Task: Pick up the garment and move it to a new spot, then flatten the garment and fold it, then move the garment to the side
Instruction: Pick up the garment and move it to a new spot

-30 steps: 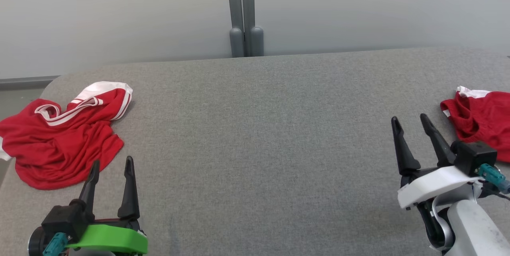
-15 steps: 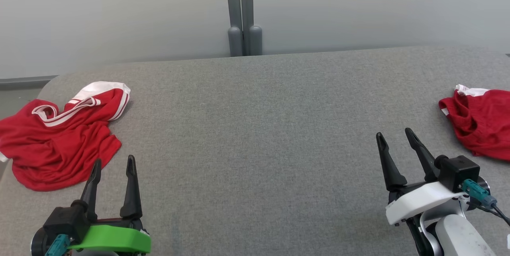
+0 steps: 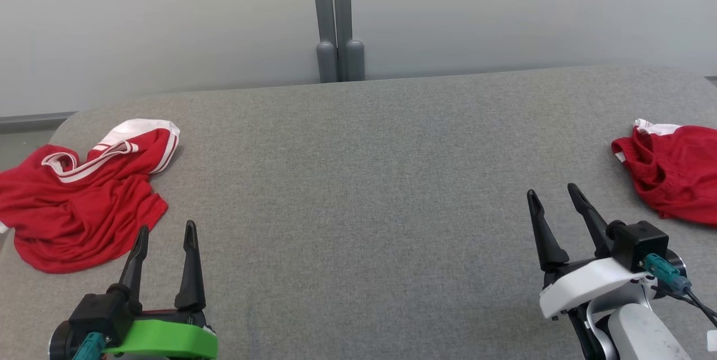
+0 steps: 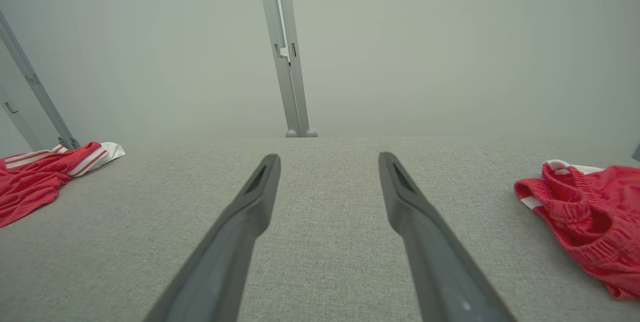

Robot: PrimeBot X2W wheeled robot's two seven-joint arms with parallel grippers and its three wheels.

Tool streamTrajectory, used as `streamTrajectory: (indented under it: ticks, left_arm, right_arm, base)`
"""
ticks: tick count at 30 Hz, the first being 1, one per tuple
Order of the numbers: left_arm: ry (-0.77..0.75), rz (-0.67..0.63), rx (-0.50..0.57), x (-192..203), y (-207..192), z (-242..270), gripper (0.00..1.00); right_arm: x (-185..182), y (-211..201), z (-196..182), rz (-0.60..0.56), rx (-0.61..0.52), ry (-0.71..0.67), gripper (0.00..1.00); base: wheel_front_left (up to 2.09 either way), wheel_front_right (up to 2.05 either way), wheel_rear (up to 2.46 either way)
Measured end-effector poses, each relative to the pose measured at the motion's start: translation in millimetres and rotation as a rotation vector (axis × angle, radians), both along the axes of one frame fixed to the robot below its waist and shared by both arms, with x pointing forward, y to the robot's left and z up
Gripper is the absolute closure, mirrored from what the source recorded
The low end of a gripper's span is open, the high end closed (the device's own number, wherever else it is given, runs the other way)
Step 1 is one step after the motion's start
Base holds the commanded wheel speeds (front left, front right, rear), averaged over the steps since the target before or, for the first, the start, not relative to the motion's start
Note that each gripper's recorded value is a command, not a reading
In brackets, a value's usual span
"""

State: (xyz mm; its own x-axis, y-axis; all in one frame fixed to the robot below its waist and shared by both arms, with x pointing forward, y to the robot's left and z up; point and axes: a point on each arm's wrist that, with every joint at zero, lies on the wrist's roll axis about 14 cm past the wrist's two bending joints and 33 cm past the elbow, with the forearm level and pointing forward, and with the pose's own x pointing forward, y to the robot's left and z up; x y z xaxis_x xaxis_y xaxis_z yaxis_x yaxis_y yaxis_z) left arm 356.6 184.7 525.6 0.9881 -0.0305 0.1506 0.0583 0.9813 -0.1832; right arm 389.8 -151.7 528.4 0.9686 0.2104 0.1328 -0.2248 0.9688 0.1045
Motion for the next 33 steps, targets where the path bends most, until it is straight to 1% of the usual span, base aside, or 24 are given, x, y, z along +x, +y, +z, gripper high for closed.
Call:
streamTrajectory:
  ticks: [7, 11, 17, 26, 33]
  left_arm:
    - [0.017, -0.001, 0.001, -1.6, 0.2, -5.6, 0.0]
    - [0.027, 0.03, 0.001, -7.6, 9.7, -8.9, 0.0]
    - [0.036, 0.137, 0.008, -25.8, 45.4, -11.7, 0.0]
    - [0.051, 0.317, 0.008, -67.2, 95.0, -15.8, 0.0]
    - [0.053, 0.416, 0.014, -95.8, 119.9, -15.2, 0.0]
  right_arm:
    - [-0.1, 5.8, -2.0, 0.016, 0.007, 0.008, 0.0]
    - [3.6, 16.3, -2.6, 0.044, 0.015, 0.01, 0.0]
    - [11.5, 48.4, -5.1, 0.133, 0.017, 0.018, 0.0]
    - [20.0, 112.0, -9.6, 0.298, 0.035, 0.037, 0.0]
    - [21.9, 150.8, -11.3, 0.401, 0.034, 0.044, 0.0]
  base:
    - [0.0, 0.0, 0.0]
    - [0.0, 0.0, 0.0]
    - [0.0, 0.0, 0.0]
    - [0.0, 0.0, 0.0]
    - [0.0, 0.0, 0.0]
